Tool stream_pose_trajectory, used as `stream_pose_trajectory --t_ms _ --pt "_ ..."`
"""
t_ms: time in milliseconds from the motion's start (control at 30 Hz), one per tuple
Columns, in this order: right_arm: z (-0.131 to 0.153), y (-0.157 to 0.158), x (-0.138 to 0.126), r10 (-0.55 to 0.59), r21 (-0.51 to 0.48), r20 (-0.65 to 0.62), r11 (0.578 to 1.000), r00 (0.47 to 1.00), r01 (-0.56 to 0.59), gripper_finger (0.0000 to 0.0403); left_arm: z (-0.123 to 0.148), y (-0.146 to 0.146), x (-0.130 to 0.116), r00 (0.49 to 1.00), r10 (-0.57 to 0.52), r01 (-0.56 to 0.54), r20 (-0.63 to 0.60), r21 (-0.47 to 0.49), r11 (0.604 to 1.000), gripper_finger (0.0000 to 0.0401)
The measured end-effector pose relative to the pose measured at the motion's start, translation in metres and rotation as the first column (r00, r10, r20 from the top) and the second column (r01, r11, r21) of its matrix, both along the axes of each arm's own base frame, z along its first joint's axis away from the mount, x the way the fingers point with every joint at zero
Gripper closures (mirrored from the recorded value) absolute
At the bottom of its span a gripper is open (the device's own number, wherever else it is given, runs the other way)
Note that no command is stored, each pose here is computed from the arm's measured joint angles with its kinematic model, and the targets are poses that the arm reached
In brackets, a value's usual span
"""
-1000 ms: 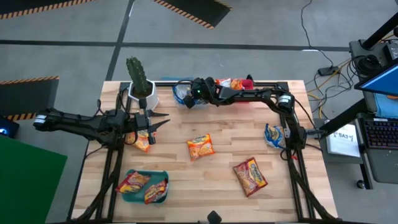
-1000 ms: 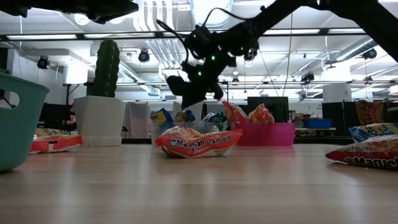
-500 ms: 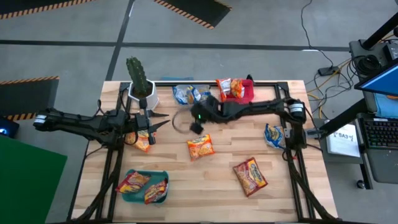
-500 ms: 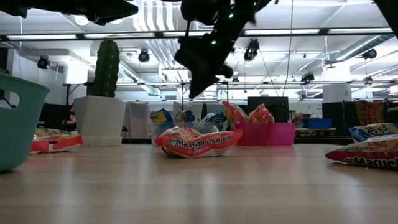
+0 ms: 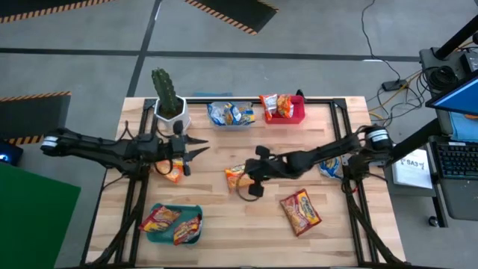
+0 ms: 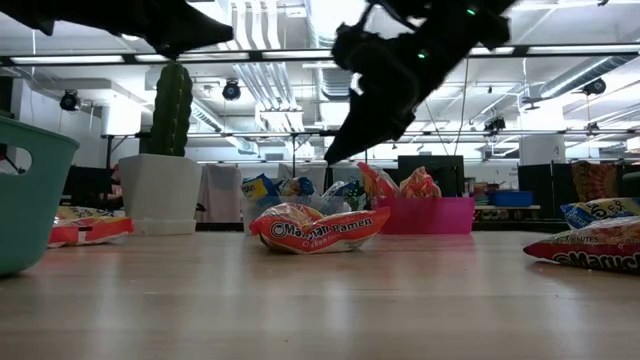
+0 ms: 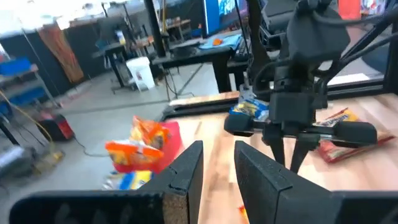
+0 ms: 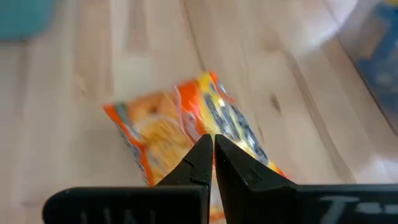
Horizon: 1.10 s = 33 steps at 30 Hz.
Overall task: Sort Maruchan noodles
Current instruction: Put the orange noodle pack into the red bin
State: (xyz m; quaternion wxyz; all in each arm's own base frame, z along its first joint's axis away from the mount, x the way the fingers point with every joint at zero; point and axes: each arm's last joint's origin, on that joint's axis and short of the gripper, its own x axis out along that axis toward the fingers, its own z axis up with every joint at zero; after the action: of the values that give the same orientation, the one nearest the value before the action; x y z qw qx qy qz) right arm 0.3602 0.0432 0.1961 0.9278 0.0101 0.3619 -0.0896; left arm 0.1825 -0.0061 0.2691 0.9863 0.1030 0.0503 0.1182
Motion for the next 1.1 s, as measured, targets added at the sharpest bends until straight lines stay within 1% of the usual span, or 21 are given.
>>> stream_pose_trajectory --t_ms 100,200,300,400,533,633,900,1100 --pt "-0.006 -0.002 -0.016 0.007 0.005 0.104 1.0 0.995 -0.008 0.0394 -0.009 -0.001 0.008 1.0 0.0 -0.003 -0.03 -0.098 0.995 0.0326" --pt "-0.012 -0.005 -0.029 0.001 0.015 0.206 1.0 0.978 -0.004 0.0394 -0.021 -0.003 0.019 0.997 -0.04 0.025 -0.073 -0.2 0.98 0.0326" --pt "-0.02 -0.007 -0.038 -0.003 0.022 0.323 1.0 0.946 -0.005 0.0394 -0.036 -0.006 0.031 0.989 -0.06 0.021 -0.133 -0.278 0.96 0.0326" --pt "-0.027 -0.007 -0.044 -0.007 0.032 0.394 0.999 0.919 -0.006 0.0394 -0.05 -0.008 0.04 0.98 -0.075 0.009 -0.182 -0.341 0.94 0.0326" --pt "-0.039 -0.009 -0.052 -0.02 0.046 0.367 0.999 0.93 0.004 0.0394 -0.063 -0.011 0.052 0.964 -0.115 0.007 -0.241 -0.409 0.913 0.0326" --pt "-0.043 -0.009 -0.054 -0.025 0.052 0.357 0.999 0.934 0.007 0.0394 -0.067 -0.015 0.062 0.95 -0.159 0.026 -0.267 -0.44 0.898 0.0326" --pt "-0.043 -0.009 -0.054 -0.022 0.049 0.359 0.999 0.933 0.005 0.0394 -0.078 -0.029 0.078 0.894 -0.209 0.01 -0.397 -0.447 0.894 0.0326" --pt "-0.043 -0.009 -0.054 -0.025 0.052 0.359 0.999 0.933 0.006 0.0394 -0.084 -0.037 0.089 0.874 -0.226 0.014 -0.43 -0.443 0.897 0.0326"
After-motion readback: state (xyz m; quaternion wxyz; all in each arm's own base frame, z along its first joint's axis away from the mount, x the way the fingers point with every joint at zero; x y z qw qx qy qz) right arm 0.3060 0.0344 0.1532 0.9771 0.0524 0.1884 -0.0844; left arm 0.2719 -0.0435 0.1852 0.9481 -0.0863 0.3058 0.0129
